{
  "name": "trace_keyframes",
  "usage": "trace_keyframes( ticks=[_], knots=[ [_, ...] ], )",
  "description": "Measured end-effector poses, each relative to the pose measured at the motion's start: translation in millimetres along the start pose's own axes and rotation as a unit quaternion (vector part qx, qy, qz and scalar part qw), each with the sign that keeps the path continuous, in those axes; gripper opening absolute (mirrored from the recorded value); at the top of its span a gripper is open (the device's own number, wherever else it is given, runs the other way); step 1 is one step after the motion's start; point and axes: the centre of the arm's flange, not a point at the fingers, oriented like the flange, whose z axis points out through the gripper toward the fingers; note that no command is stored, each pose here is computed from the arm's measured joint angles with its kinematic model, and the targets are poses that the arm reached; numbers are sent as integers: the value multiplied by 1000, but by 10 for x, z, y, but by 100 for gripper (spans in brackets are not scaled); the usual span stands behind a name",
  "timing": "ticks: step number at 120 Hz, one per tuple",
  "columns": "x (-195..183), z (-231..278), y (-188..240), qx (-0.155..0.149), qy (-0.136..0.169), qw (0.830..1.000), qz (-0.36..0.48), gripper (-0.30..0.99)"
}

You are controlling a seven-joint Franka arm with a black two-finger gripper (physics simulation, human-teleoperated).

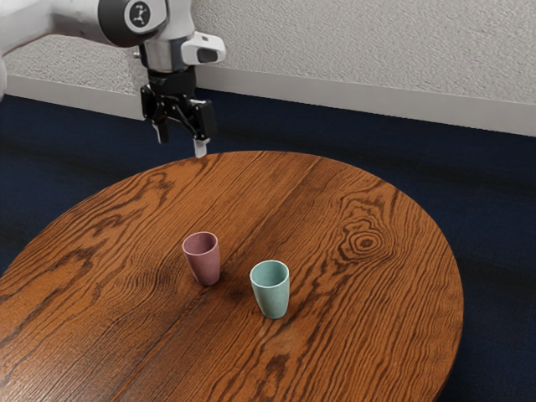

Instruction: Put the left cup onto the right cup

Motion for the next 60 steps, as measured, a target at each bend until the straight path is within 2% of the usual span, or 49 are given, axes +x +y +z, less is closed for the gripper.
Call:
trace_keyframes(
  ticks=[60],
  knots=[
    [-21, 106, -83, 6, -6, 1000, -4, 69]
  ],
)
